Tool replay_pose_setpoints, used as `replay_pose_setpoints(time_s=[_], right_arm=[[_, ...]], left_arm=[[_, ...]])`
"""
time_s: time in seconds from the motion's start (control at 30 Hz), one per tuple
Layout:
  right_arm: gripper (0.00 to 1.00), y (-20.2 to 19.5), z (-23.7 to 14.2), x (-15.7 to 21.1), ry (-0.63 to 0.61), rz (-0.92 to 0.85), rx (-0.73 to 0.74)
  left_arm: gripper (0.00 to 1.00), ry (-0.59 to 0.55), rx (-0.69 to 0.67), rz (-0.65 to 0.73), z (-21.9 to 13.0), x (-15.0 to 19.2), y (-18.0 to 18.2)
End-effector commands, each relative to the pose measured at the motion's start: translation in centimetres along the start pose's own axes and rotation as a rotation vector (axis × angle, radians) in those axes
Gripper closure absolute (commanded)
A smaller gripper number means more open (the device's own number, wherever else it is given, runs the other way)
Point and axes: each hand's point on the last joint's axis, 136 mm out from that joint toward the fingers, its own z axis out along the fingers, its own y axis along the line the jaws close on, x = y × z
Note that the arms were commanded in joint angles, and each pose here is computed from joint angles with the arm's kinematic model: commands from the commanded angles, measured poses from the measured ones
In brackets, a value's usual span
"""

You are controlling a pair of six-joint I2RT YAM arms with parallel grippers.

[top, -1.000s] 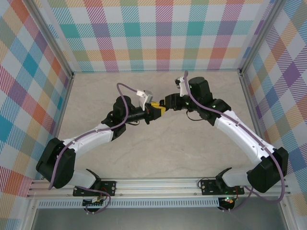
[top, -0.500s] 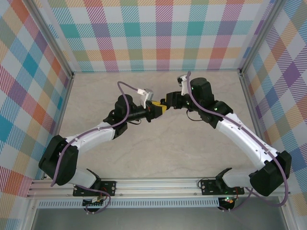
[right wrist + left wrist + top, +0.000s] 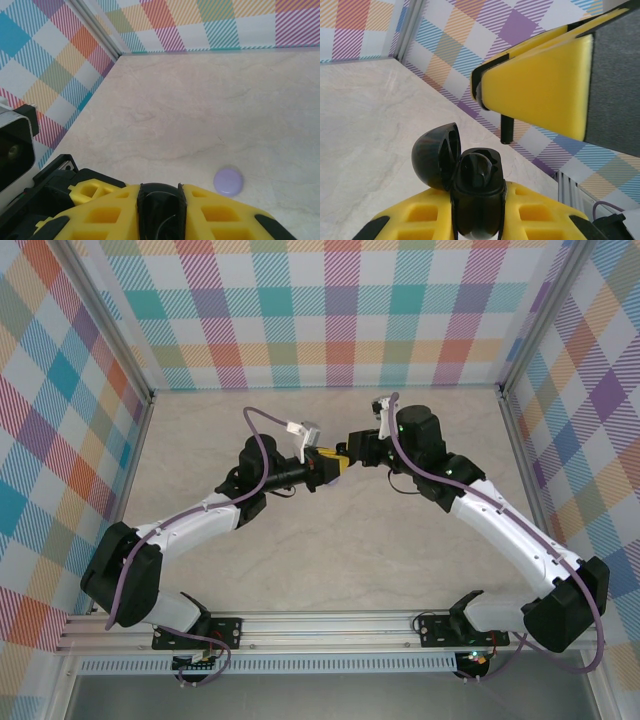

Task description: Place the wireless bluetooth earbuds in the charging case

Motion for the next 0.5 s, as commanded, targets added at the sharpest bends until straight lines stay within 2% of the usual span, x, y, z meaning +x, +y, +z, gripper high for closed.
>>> replay_pose_setpoints(time_s=[0.0, 0.47], right_arm=[[0.74, 0.67, -0.55, -1.14, -0.055, -0.007, -0.014], [0.74, 0.68, -0.37, -0.68, -0.045, -0.012, -0.006]], left_arm=[[0.98, -0.041, 0.069, 0.032, 0.34, -1.97, -2.29], [0.97, -0.052, 0.065, 0.01, 0.47, -2.47, -2.39]])
